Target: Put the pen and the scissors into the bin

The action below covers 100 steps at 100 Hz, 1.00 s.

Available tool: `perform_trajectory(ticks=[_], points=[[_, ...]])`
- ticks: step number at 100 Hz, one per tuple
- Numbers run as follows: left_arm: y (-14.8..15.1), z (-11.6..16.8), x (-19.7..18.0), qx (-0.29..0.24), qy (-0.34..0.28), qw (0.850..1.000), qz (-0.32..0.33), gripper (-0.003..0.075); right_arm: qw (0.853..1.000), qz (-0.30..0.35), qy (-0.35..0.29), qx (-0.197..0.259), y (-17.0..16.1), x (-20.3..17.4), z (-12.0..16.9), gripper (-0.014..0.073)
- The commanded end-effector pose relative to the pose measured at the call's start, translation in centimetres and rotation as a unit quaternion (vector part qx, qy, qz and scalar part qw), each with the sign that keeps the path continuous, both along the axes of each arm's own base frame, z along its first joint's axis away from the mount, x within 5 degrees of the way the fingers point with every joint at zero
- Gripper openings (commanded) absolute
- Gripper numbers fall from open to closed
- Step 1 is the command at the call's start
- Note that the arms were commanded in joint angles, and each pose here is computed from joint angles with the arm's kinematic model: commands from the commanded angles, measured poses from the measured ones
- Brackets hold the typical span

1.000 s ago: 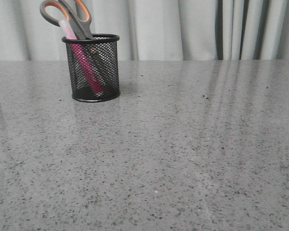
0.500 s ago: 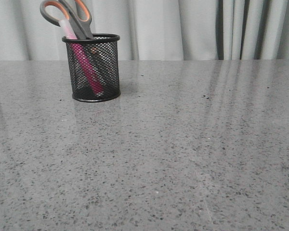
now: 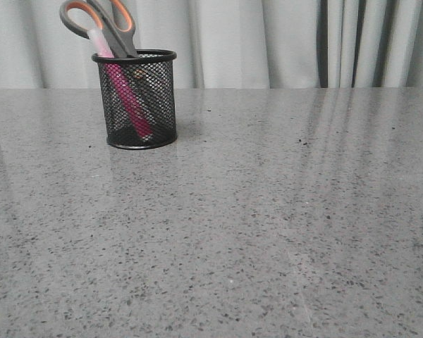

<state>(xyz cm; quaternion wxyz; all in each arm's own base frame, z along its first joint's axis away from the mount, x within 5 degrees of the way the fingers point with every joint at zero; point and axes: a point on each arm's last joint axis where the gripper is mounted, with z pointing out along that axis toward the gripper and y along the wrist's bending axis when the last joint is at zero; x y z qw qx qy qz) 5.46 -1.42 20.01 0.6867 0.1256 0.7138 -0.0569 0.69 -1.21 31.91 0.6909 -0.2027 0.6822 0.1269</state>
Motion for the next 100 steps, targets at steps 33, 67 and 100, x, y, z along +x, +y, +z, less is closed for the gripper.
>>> perform_trajectory(ticks=[33, 67, 100], points=[[0.4, -2.5, -0.2, 0.011, 0.072, 0.997, 0.032, -0.0019, 0.999, 0.003, -0.044, 0.016, -0.2, -0.4, 1.2, -0.007], [0.4, -2.5, -0.2, 0.011, 0.073, 0.997, 0.032, -0.0019, 0.999, 0.003, -0.044, 0.016, -0.2, -0.4, 1.2, -0.007], [0.4, -2.5, -0.2, 0.011, 0.073, 0.997, 0.032, -0.0019, 0.999, -0.006, -0.041, 0.002, -0.3, -0.2, 0.9, -0.007]])
